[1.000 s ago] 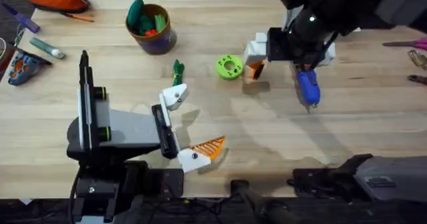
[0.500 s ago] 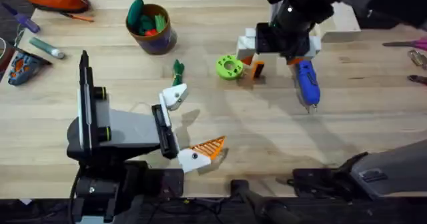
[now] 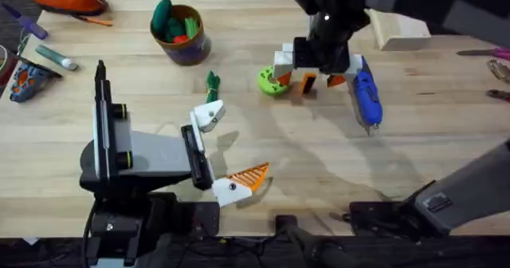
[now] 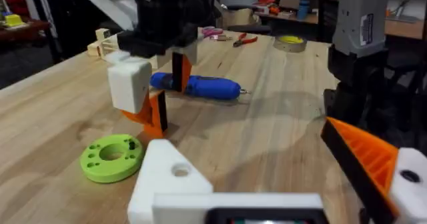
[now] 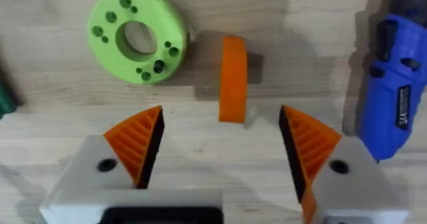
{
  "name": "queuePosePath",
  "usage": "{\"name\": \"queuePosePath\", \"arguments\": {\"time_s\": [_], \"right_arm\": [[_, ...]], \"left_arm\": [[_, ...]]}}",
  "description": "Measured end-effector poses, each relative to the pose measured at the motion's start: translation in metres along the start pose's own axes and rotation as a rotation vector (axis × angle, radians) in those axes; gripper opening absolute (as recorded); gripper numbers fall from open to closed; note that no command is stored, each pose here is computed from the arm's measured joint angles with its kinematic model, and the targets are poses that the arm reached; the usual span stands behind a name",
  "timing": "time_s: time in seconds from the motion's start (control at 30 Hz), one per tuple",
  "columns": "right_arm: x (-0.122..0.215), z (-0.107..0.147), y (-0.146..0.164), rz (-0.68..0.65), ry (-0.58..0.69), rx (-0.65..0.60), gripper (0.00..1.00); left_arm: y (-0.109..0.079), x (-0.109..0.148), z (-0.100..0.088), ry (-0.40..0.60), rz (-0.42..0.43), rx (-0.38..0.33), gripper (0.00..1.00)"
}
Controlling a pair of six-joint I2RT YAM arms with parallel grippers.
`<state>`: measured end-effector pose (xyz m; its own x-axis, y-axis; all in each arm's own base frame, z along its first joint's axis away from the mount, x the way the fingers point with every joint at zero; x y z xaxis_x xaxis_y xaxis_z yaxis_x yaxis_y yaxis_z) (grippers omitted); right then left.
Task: Pick up the gripper from the table and insert it into the empty holder that is missing its gripper. Then pick up a screw, insert it into the mounting hole, and use the screwdriver to tighten it. Finally, clean up the table by picking up the vegetable and placing it into the bucket.
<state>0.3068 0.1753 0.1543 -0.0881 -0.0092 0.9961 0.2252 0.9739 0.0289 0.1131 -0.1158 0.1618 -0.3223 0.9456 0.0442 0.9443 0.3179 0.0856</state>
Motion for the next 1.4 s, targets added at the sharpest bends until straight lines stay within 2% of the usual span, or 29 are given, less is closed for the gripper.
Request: {"name": "queuePosePath", "arguments": {"time_s": [0.23,0.27,0.37,0.7,0.93,1.07,1.4], "right_arm": [[-0.016,-0.011,-0.009,0.018,0.036,-0.049,0.881],[-0.016,-0.014,-0.011,0.014,0.031,-0.075,0.829],[-0.016,-0.013,-0.010,0.014,0.031,-0.093,0.808],[-0.015,-0.008,-0.004,0.017,0.028,-0.096,0.674],[-0.009,-0.014,-0.002,0.013,-0.002,-0.103,0.599],[-0.009,-0.015,-0.002,0.019,-0.010,-0.103,0.522],[-0.016,-0.014,-0.003,0.041,0.010,-0.101,0.470]], "left_arm": [[0.000,0.000,0.000,0.000,0.000,0.000,0.999],[0.000,0.000,0.000,0.000,0.000,0.000,0.999],[0.000,0.000,0.000,0.000,0.000,0.000,0.999],[0.000,0.000,0.000,0.000,0.000,0.000,0.999],[0.000,0.000,0.000,0.000,0.000,0.000,0.999],[0.000,0.000,0.000,0.000,0.000,0.000,0.999],[0.000,0.000,0.000,0.000,0.000,0.000,0.999]]}}
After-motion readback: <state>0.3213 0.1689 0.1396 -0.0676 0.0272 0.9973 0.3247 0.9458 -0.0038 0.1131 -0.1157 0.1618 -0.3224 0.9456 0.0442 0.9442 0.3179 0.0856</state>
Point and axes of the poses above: each hand's point on the last joint's axis, 136 mm out from that joint toward the fingers, its own x axis back along the fingers, its own y axis along the line the jaws close on, z = x × y, the point moved 5 cm from there along x, back along the fingers, and after that the axes turned 7 degrees about -x, right-handed, at the moved point
